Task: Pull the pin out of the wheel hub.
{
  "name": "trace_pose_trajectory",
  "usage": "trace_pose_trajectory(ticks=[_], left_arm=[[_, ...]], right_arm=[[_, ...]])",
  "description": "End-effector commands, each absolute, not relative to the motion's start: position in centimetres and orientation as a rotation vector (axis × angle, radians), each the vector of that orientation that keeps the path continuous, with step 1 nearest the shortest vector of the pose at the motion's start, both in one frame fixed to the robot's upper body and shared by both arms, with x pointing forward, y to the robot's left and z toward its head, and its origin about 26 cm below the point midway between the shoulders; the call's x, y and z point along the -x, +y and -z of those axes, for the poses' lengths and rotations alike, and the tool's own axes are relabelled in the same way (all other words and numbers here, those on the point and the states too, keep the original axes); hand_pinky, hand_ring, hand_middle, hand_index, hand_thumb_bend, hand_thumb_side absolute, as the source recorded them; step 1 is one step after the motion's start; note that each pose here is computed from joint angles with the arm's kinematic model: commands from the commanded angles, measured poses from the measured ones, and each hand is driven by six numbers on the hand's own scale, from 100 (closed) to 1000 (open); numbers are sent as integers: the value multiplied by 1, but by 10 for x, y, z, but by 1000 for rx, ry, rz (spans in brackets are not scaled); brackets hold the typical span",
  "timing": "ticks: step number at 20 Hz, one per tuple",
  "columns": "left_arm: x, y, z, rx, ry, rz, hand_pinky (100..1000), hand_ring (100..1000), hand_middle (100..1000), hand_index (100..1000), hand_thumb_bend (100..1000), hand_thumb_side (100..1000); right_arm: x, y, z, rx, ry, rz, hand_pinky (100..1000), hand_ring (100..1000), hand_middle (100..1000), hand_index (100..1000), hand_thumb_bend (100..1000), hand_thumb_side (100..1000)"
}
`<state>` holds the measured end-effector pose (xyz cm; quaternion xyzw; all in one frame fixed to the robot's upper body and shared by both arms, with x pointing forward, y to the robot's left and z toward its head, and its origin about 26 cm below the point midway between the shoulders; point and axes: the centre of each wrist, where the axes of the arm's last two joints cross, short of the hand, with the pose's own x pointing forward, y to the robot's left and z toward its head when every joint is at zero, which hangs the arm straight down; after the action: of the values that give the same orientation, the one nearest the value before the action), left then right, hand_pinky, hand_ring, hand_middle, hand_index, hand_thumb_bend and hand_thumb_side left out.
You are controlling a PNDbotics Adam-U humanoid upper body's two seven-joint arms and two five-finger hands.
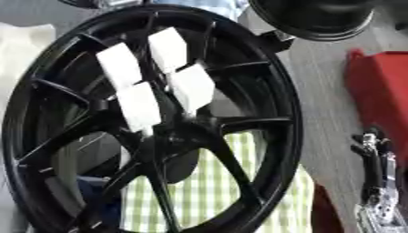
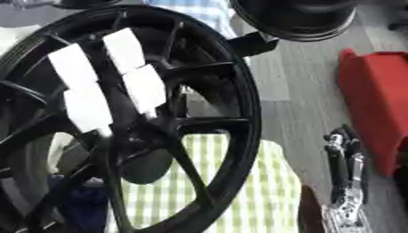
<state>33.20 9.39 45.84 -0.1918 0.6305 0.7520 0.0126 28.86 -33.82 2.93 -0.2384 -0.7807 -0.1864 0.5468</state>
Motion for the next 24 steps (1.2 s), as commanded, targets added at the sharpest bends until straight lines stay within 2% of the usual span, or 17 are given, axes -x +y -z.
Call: trace_pose_trajectory(ticks=[1, 5, 16, 17, 24], left_arm=[[-329, 87, -465, 644, 1848, -2351, 850, 819, 750, 853, 100, 349], [-327, 77, -463, 633, 1792, -2343, 881, 856, 808, 876, 100, 317], [-328, 72, -459, 605, 1742, -2345, 884, 849, 813, 877, 100, 322], [-328, 73, -459, 605, 1743, -2345, 877, 830, 788, 870, 100, 306], [-313, 107, -469, 617, 1736, -2317, 872, 827, 781, 859, 100, 331]], right_arm=[[-288, -341, -36, 580, -1872, 430, 756, 798, 578, 901, 100, 739], [-288, -341, -36, 579, -1870, 428, 755, 800, 577, 901, 100, 742], [-288, -341, -36, 578, -1869, 421, 757, 800, 577, 901, 100, 746], [-288, -341, -36, 578, -1869, 421, 757, 800, 586, 901, 100, 744], [-283, -351, -35, 638, -1855, 420, 756, 799, 588, 903, 100, 735]])
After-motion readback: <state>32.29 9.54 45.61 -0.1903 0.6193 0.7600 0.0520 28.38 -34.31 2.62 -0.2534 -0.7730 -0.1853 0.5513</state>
